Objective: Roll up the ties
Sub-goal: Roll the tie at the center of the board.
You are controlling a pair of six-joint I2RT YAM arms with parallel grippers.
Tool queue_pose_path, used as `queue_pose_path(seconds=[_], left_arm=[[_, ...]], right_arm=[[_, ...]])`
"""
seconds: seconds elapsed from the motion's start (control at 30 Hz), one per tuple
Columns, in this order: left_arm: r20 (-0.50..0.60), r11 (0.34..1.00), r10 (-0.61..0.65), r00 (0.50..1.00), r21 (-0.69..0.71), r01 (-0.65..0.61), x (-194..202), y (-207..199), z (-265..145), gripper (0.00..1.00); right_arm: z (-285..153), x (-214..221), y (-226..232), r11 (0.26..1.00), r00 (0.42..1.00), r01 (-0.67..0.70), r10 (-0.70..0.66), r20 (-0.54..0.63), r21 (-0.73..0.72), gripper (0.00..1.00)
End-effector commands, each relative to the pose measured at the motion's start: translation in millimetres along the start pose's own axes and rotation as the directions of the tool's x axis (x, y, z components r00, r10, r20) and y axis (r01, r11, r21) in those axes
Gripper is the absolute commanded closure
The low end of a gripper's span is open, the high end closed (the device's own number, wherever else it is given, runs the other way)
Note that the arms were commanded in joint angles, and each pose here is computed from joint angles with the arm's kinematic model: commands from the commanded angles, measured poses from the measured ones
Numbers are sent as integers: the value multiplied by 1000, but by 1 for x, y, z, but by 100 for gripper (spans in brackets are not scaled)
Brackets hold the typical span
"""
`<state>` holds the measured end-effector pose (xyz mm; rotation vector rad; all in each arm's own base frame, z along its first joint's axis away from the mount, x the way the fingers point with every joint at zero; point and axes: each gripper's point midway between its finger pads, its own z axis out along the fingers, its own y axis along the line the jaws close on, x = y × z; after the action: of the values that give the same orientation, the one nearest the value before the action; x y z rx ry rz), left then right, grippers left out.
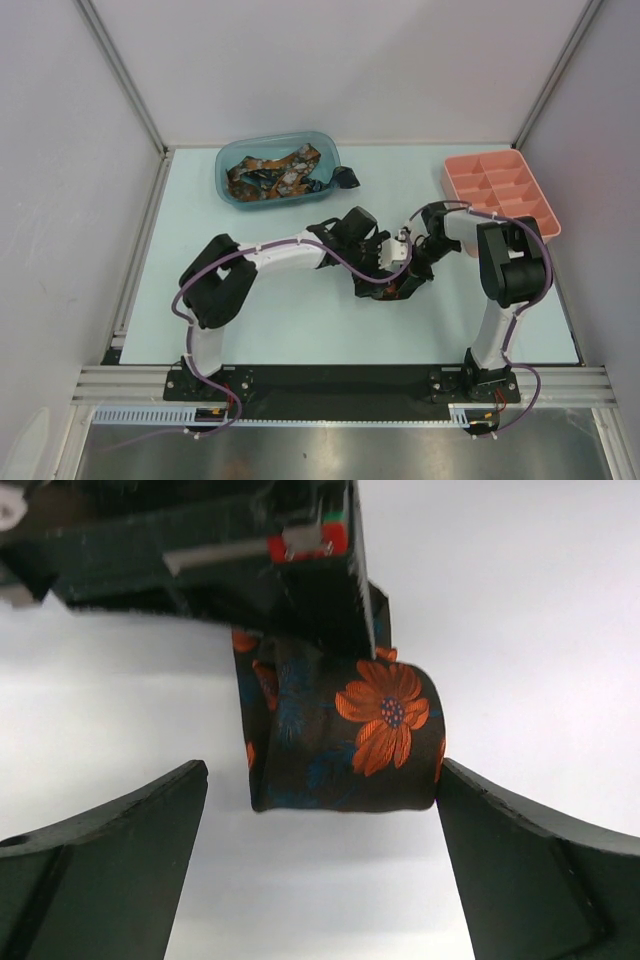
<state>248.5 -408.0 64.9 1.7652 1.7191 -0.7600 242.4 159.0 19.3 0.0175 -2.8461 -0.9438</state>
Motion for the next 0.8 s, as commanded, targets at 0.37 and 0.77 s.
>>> queue_pose_path(seconds=[0.37,0.77], left_arm=[[53,989,142,988,25,-144,-24,4,37,17],[-129,993,94,987,81,-84,49,-19,36,80]], right_arm=[[14,-19,-25,986,997,76,-78,7,148,100],[-43,-20,-6,992,986,126,-128,108,27,58]])
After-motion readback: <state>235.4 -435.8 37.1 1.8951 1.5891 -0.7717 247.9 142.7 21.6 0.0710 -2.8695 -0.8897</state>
